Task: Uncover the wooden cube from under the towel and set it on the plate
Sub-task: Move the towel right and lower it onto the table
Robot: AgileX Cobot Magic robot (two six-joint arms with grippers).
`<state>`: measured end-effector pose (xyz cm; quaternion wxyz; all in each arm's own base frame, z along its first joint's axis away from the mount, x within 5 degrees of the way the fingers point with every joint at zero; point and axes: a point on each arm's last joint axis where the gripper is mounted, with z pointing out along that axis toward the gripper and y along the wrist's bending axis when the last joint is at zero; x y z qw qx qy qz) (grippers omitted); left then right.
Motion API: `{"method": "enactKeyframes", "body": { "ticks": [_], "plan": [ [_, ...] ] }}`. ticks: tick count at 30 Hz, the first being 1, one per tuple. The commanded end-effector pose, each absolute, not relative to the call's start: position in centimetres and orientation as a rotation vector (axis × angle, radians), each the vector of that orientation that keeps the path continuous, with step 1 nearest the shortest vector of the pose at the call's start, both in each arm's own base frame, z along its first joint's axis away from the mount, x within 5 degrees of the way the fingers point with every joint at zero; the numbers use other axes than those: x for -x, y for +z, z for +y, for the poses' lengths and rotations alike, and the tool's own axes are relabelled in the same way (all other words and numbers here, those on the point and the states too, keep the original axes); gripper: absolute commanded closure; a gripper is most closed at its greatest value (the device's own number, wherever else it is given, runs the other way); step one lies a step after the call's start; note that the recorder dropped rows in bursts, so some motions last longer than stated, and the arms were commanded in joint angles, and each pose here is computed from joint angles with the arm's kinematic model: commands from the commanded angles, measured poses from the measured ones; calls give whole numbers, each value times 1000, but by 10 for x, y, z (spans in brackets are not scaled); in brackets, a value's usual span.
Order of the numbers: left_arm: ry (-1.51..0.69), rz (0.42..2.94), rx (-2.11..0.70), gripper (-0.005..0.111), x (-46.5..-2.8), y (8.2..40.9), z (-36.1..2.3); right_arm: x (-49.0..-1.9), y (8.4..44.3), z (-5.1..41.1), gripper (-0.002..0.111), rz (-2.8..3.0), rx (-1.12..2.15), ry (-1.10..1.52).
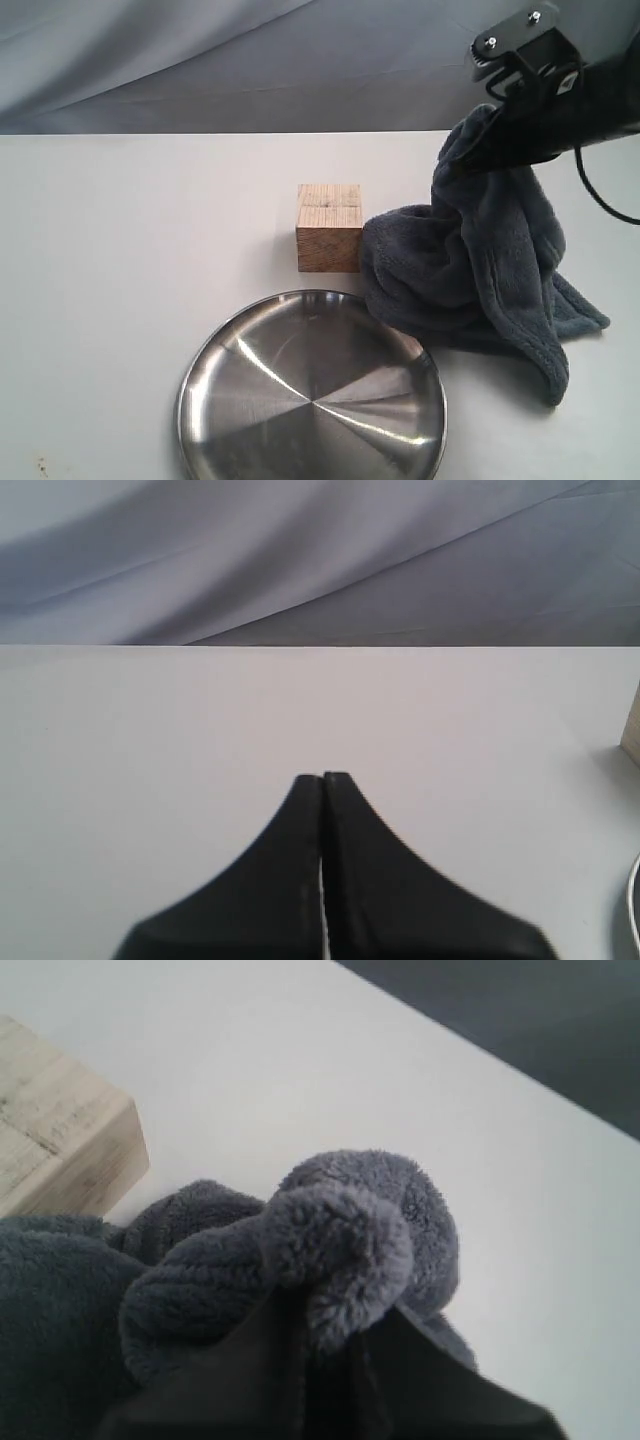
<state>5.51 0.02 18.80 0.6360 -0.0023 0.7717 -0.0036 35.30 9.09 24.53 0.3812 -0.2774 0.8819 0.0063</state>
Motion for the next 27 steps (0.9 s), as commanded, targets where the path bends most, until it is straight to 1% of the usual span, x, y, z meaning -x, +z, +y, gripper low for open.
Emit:
{"method": "enactKeyframes", "body": {
  "ticks": [1,4,5,6,7,8,9,11,13,14,15,18,27],
  "plan": [
    [-12,1749,2,107,-55,189,0,-361,196,90,108,2428,734,36],
    [-12,1749,2,107,-55,189,0,-363,149,92,107,2589,760,75],
    [-12,1749,2,107,-55,189,0,-364,138,92,104,2623,769,79],
    [-12,1749,2,107,-55,189,0,-363,128,92,98,2653,777,84],
    [-12,1749,2,107,-55,189,0,-363,121,92,88,2675,790,85],
    [-12,1749,2,107,-55,189,0,-363,118,92,72,2681,811,74],
    [-12,1749,2,107,-55,189,0,-363,117,92,62,2683,811,75],
    [-12,1749,2,107,-55,189,0,-364,120,92,33,2673,809,73],
    [-12,1749,2,107,-55,189,0,-364,127,92,12,2646,827,60],
    [-12,1749,2,107,-55,189,0,-364,131,92,5,2628,842,55],
    [-12,1749,2,107,-55,189,0,-364,135,92,3,2617,848,53],
    [-12,1749,2,107,-55,189,0,-362,154,91,3,2568,836,46],
    [-12,1749,2,107,-55,189,0,-349,221,89,3,2417,781,46]
  ]
}}
